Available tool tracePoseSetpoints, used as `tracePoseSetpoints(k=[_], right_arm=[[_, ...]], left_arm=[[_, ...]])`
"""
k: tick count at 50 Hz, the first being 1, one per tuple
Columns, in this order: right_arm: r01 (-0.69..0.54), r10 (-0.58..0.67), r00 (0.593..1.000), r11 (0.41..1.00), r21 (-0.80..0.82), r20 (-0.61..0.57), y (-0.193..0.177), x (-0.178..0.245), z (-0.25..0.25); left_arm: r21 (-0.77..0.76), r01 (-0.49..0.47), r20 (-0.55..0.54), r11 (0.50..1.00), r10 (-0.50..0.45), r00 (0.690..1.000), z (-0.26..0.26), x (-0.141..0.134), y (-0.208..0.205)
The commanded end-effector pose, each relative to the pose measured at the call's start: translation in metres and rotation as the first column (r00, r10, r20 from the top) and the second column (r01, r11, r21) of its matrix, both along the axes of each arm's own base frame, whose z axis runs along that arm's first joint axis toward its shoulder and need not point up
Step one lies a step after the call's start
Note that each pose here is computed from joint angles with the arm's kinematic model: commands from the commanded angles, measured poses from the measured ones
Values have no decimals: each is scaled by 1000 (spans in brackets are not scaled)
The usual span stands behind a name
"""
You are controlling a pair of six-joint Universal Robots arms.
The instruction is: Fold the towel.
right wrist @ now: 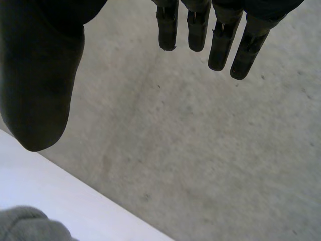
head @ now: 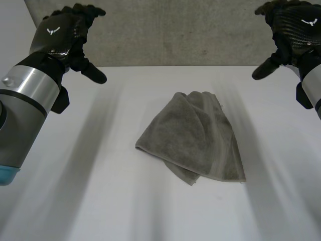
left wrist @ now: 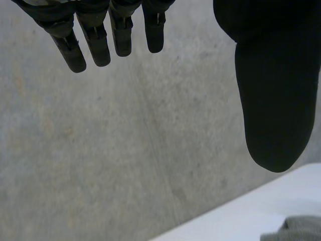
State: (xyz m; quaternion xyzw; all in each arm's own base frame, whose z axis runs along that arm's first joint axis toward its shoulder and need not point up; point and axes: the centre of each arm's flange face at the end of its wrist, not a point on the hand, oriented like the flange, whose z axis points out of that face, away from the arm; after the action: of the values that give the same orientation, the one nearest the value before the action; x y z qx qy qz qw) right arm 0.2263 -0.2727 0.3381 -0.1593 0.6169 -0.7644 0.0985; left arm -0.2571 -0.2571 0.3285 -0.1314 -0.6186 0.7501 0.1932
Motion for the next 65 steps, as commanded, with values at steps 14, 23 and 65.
tracePoseSetpoints(k=[14,23,65], right_arm=[[93,-89,995,991,97,-44,-12,-7,-14],[72,-67,996,993,98,-56,-11,-4,-14],[-188,357,909,810,555,-214,40,44,-219]], left_arm=[[46,-94,96,995,89,991,0,5,-4],[42,-95,95,995,91,991,1,5,-4],[258,142,424,955,-245,872,-205,-66,-36]])
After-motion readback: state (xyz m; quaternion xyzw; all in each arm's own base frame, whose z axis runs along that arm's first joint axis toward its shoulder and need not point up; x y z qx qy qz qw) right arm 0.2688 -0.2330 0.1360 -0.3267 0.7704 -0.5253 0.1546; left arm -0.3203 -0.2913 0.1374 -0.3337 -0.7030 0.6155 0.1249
